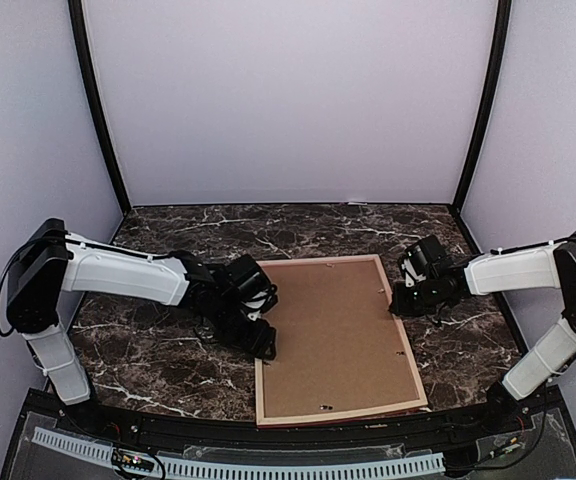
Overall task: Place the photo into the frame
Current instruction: Press the fastener onto the backboard, then rotate the fastener on the backboard.
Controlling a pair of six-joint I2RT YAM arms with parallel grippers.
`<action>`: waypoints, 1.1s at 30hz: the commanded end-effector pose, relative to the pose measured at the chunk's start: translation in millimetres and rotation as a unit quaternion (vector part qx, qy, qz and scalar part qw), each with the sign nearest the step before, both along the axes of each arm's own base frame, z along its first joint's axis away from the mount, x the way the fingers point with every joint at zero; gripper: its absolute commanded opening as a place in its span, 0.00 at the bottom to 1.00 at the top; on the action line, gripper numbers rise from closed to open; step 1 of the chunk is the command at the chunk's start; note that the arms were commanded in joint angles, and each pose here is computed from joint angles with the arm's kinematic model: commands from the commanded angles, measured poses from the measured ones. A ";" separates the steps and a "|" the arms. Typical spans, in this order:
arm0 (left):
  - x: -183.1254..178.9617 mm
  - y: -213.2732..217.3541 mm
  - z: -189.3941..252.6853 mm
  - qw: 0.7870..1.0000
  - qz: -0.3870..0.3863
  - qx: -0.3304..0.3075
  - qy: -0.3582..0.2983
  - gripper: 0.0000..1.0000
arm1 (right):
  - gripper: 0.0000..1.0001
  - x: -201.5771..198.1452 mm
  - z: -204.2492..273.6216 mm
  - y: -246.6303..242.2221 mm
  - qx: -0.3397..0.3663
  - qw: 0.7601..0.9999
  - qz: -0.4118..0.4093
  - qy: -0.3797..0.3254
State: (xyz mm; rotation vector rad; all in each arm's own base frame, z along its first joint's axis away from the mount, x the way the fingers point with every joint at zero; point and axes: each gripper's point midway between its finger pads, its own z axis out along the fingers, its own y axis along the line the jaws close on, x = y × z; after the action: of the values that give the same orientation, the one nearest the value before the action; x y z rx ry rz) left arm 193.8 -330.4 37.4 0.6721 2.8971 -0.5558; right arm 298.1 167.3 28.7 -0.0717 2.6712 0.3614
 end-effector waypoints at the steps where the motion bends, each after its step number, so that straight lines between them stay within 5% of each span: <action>1: 16.7 6.3 18.9 0.999 0.022 -0.012 -0.037 0.66 | 0.06 -9.4 -13.3 0.3 0.009 1.000 -0.004 0.025; 11: 54.3 25.8 41.8 0.995 0.054 -0.015 -0.084 0.83 | 0.06 -1.6 -7.0 5.6 -0.009 0.999 0.041 0.014; 21: 95.4 47.4 64.9 0.989 0.059 -0.013 -0.131 0.89 | 0.06 32.3 -7.1 39.2 -0.020 0.988 0.152 0.015; 33: 135.6 79.6 64.0 0.986 0.060 -0.007 -0.153 0.92 | 0.13 61.4 -12.3 90.1 -0.004 0.943 0.331 0.013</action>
State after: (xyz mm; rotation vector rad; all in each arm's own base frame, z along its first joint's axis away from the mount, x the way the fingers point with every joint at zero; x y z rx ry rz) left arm 317.5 -255.9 89.4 0.4820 2.6716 -0.4180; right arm 370.3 241.8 32.5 -0.7118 2.6146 0.4689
